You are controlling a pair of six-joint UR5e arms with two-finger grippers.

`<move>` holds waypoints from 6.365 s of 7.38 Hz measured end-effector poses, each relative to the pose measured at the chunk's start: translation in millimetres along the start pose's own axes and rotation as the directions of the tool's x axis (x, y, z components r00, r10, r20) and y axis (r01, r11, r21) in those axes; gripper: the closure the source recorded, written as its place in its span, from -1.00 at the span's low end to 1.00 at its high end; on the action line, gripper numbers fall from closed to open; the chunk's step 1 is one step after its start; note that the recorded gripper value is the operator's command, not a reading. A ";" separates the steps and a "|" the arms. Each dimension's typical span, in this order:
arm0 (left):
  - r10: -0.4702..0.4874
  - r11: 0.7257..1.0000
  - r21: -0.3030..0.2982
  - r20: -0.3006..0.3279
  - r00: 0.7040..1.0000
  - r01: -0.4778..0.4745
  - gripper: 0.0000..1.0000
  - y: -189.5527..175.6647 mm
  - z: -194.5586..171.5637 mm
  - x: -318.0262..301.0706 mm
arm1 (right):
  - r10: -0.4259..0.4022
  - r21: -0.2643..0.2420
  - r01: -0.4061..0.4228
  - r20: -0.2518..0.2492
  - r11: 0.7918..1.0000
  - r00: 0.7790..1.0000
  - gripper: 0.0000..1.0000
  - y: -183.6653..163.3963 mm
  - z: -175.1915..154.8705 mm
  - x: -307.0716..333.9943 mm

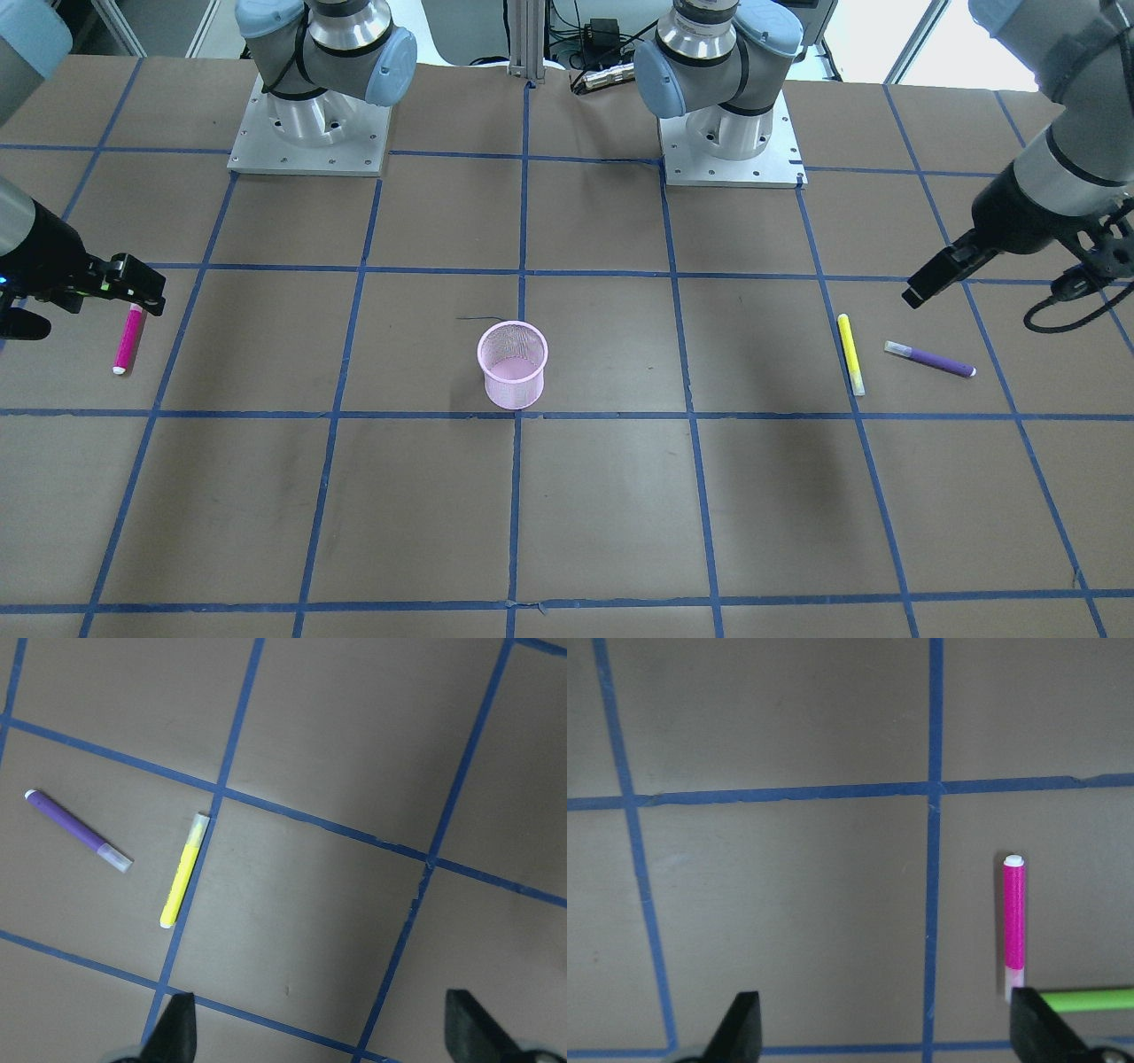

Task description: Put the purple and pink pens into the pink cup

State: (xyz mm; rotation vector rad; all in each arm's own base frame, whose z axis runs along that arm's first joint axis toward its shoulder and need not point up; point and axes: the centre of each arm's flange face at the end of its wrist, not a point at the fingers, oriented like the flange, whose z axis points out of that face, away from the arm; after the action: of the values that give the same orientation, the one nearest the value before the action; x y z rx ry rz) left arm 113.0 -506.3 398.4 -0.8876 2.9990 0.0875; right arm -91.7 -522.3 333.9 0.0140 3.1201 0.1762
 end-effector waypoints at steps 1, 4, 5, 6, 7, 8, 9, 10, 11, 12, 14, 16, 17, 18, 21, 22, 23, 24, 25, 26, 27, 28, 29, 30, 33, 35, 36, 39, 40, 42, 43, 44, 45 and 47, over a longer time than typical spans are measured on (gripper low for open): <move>-0.058 0.998 -0.019 0.000 0.998 0.058 -1.00 -17.1 24.4 -28.5 | -0.024 0.028 0.025 -0.009 0.999 1.000 -0.99 5.0 38.0 29.3; -0.149 0.987 -0.059 0.000 0.989 0.148 -1.00 -60.7 82.7 -85.7 | -0.056 0.023 0.056 0.001 0.998 0.998 -0.70 19.5 126.3 70.8; -0.169 0.984 -0.059 -0.001 0.986 0.168 -1.00 -74.2 100.7 -102.0 | -0.074 0.013 0.073 0.009 0.997 0.997 -0.71 19.5 139.6 76.4; -0.181 0.982 -0.063 -0.001 0.984 0.180 -0.97 -84.4 117.8 -111.9 | -0.087 0.005 0.087 0.017 0.996 0.996 -0.69 18.3 150.5 80.8; -0.192 0.979 -0.073 0.000 0.981 0.192 -0.96 -91.9 133.7 -120.0 | -0.093 0.000 0.093 0.023 0.996 0.995 -0.51 17.2 157.8 82.8; -0.210 0.974 -0.088 -0.001 0.978 0.209 -0.82 -97.9 148.4 -131.1 | -0.095 -0.003 0.095 0.025 0.995 0.995 -0.28 16.7 161.2 83.9; -0.231 0.968 -0.103 -0.003 0.973 0.230 -0.80 -102.8 162.1 -143.0 | -0.095 -0.004 0.095 0.025 0.995 0.995 0.06 16.0 162.4 85.0; -0.248 0.963 -0.114 -0.005 0.969 0.246 -0.56 -106.9 174.7 -150.1 | -0.096 -0.004 0.096 0.023 0.995 0.995 0.70 15.3 162.2 85.9; -0.259 0.960 -0.117 -0.006 0.966 0.256 -0.56 -111.0 185.8 -153.2 | -0.096 -0.003 0.096 0.022 0.995 0.995 0.92 14.8 162.1 86.5; -0.263 0.959 -0.112 -0.007 0.965 0.260 -0.52 -115.8 196.6 -154.3 | -0.096 -0.003 0.096 0.022 0.995 0.995 1.00 14.4 162.2 86.7; -0.285 0.953 -0.107 -0.009 0.958 0.282 0.03 -122.9 214.3 -154.4 | -0.093 -0.001 0.093 0.007 0.996 0.996 1.00 13.4 160.0 88.7; -0.314 0.944 -0.112 -0.008 0.949 0.312 0.98 -124.2 220.1 -153.2 | -0.066 0.005 0.066 -0.014 0.998 0.998 1.00 11.8 150.6 90.0; -0.319 0.942 -0.116 -0.007 0.948 0.316 1.00 -123.9 220.5 -152.7 | -0.047 0.034 0.048 -0.017 0.998 0.999 1.00 7.4 137.4 86.5; -0.320 0.941 -0.120 -0.006 0.947 0.317 1.00 -123.5 220.9 -152.1 | -0.054 0.099 0.054 -0.007 0.994 0.999 1.00 0.8 114.1 69.7; -0.314 0.943 -0.121 -0.004 0.949 0.311 1.00 -122.1 217.8 -149.3 | -0.119 0.343 0.109 0.008 0.933 0.993 1.00 -23.5 50.2 -70.9; -0.308 0.945 -0.117 -0.004 0.951 0.306 1.00 -121.8 215.0 -148.5 | -0.186 0.439 0.170 -0.006 0.882 0.982 1.00 -26.5 35.7 -132.6; -0.302 0.947 -0.114 -0.004 0.953 0.299 1.00 -121.5 213.1 -147.7 | -0.222 0.517 0.193 -0.006 0.834 0.975 1.00 -21.7 24.1 -192.6; -0.290 0.952 -0.108 -0.006 0.957 0.288 1.00 -121.4 209.2 -146.0 | -0.232 0.585 0.188 0.000 0.789 0.973 1.00 -11.2 14.3 -244.5; -0.263 0.960 -0.098 -0.009 0.965 0.261 1.00 -121.8 203.7 -142.6 | -0.237 0.659 0.190 -0.018 0.728 0.971 1.00 4.5 3.8 -291.0; -0.227 0.970 -0.089 -0.011 0.974 0.226 1.00 -122.4 198.0 -137.7 | -0.218 0.720 0.169 -0.025 0.673 0.976 1.00 23.8 -3.2 -329.1; -0.204 0.975 -0.088 -0.012 0.979 0.202 0.09 -122.6 196.3 -134.4 | -0.182 0.764 0.123 -0.008 0.634 0.983 1.00 44.7 -5.0 -359.5; -0.194 0.977 -0.094 -0.012 0.981 0.192 -0.50 -122.4 199.8 -133.2 | -0.160 0.790 0.091 0.009 0.606 0.987 1.00 64.3 -3.0 -383.0; -0.193 0.976 -0.105 -0.013 0.981 0.190 -0.62 -121.6 206.0 -133.0 | -0.135 0.806 0.056 0.030 0.590 0.990 1.00 80.4 1.0 -400.4; -0.196 0.974 -0.114 -0.013 0.980 0.194 -0.63 -121.1 211.0 -133.6 | -0.106 0.810 0.020 0.052 0.587 0.993 1.00 91.4 6.7 -411.3; -0.203 0.972 -0.127 -0.010 0.979 0.200 -0.60 -120.4 218.0 -135.6 | -0.052 0.799 -0.060 0.113 0.598 0.992 1.00 107.4 32.6 -416.0; -0.203 0.970 -0.134 -0.006 0.979 0.201 -0.30 -119.9 221.3 -136.7 | -0.043 0.817 -0.083 0.130 0.570 0.991 1.00 103.6 53.2 -415.7; -0.203 0.970 -0.139 -0.004 0.979 0.201 -0.26 -119.0 223.4 -136.9 | -0.042 0.825 -0.088 0.134 0.558 0.990 1.00 100.4 60.7 -416.4; -0.204 0.967 -0.156 -0.002 0.979 0.201 0.63 -113.6 230.8 -136.1 | -0.038 0.824 -0.087 0.130 0.560 0.991 0.62 95.0 75.9 -417.6; -0.201 0.967 -0.159 -0.003 0.980 0.198 1.00 -113.4 232.4 -135.8 | -0.037 0.819 -0.085 0.129 0.567 0.991 0.43 93.4 81.8 -418.1; -0.195 0.969 -0.158 -0.005 0.981 0.191 1.00 -115.7 233.2 -136.3 | -0.039 0.813 -0.086 0.132 0.575 0.990 -0.90 92.5 86.4 -419.1; -0.193 0.970 -0.155 -0.007 0.981 0.189 1.00 -116.6 231.3 -135.7 | -0.044 0.814 -0.082 0.131 0.575 0.990 -1.00 91.6 85.8 -419.7; -0.187 0.972 -0.143 -0.007 0.982 0.184 1.00 -116.9 224.6 -132.9 | -0.051 0.816 -0.070 0.122 0.574 0.991 -1.00 89.1 82.4 -420.7; -0.175 0.978 -0.116 -0.009 0.985 0.173 1.00 -118.9 211.3 -125.6 | -0.059 0.811 -0.048 0.101 0.584 0.993 -1.00 83.4 75.1 -422.1; -0.101 0.995 -0.025 -0.009 0.995 0.101 1.00 -128.4 169.1 -80.6 | -0.071 0.755 0.025 0.028 0.655 0.997 -1.00 55.6 38.8 -424.0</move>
State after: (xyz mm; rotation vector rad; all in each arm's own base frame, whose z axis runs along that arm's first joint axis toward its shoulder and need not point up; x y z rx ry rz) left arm 249.8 -560.3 225.4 -1.0438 2.9620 0.1192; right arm 333.4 -466.8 308.4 -0.0537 2.8615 -1.1161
